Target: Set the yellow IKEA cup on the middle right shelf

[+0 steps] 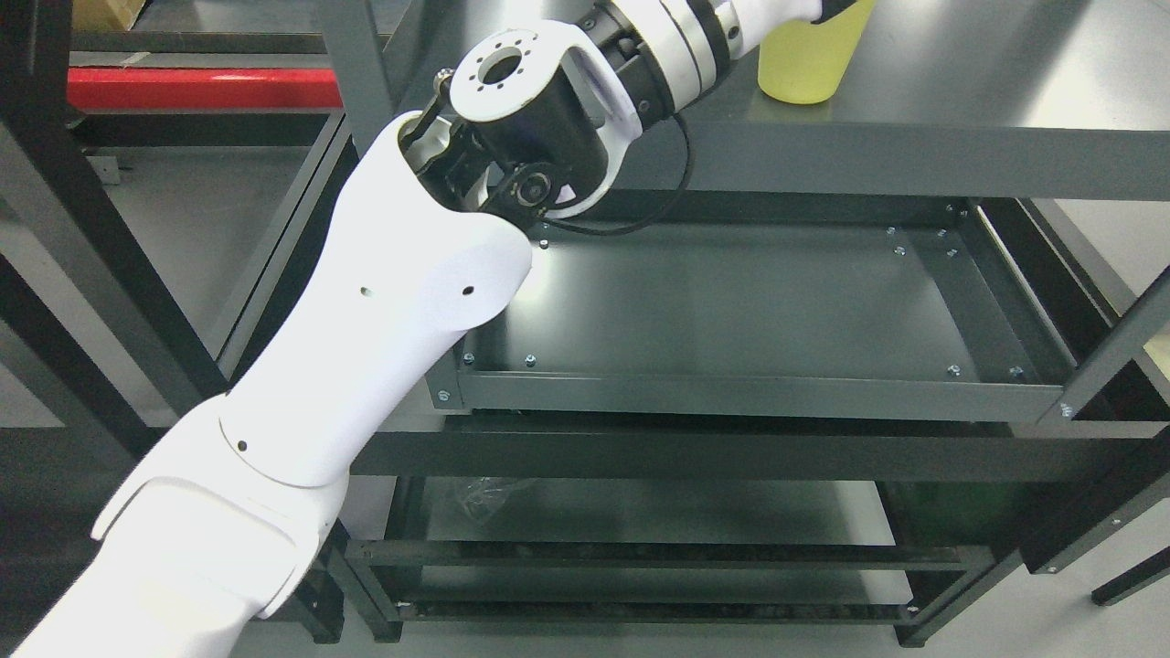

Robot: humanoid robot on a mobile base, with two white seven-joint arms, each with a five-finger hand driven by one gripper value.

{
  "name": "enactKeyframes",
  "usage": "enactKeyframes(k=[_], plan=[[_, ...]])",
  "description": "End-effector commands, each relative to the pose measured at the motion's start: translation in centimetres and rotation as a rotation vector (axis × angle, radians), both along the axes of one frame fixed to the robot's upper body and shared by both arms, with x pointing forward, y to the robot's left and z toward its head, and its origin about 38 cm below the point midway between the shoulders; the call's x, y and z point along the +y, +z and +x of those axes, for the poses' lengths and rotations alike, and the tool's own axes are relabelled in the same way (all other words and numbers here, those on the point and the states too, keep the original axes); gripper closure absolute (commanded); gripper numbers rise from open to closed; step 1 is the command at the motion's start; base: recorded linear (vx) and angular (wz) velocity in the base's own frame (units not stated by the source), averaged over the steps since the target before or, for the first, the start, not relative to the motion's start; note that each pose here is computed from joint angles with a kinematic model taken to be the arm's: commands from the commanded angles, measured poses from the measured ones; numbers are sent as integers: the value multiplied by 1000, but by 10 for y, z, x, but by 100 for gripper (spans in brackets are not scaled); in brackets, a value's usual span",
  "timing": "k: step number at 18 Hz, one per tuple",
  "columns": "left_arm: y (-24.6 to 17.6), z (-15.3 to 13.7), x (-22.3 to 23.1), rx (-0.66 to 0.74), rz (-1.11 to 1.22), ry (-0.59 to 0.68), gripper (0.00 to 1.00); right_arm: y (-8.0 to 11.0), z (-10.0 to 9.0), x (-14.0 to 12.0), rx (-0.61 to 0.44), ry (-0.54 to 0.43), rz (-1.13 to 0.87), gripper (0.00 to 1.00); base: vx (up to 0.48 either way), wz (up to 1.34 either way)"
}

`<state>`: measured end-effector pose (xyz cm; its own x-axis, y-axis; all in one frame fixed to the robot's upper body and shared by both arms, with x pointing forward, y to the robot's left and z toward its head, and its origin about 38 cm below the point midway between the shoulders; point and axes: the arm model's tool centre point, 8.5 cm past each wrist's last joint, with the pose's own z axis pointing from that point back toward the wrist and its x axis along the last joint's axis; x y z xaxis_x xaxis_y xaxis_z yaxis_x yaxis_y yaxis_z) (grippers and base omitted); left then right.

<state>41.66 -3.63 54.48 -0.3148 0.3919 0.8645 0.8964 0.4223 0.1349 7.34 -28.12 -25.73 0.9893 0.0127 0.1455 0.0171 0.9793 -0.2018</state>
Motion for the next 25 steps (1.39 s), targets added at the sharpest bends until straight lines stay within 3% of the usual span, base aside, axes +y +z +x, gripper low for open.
enactKeyframes(k=[1, 7, 19, 21, 25], plan=[[-30, -27, -6, 45, 22, -118, 1, 0, -9, -10, 14, -8, -11, 1, 0, 0], [-91, -20, -9, 187, 74, -131, 1, 0, -9, -10, 14, -8, -11, 1, 0, 0], [-203, -41, -44, 366, 269, -201, 1, 0, -9, -10, 14, -8, -11, 1, 0, 0], [-241, -32, -40, 415, 305, -136, 1, 0, -9, -10, 14, -8, -11, 1, 0, 0], [-309, -7, -14, 356, 374, 134, 1, 0, -9, -10, 14, -8, -11, 1, 0, 0]])
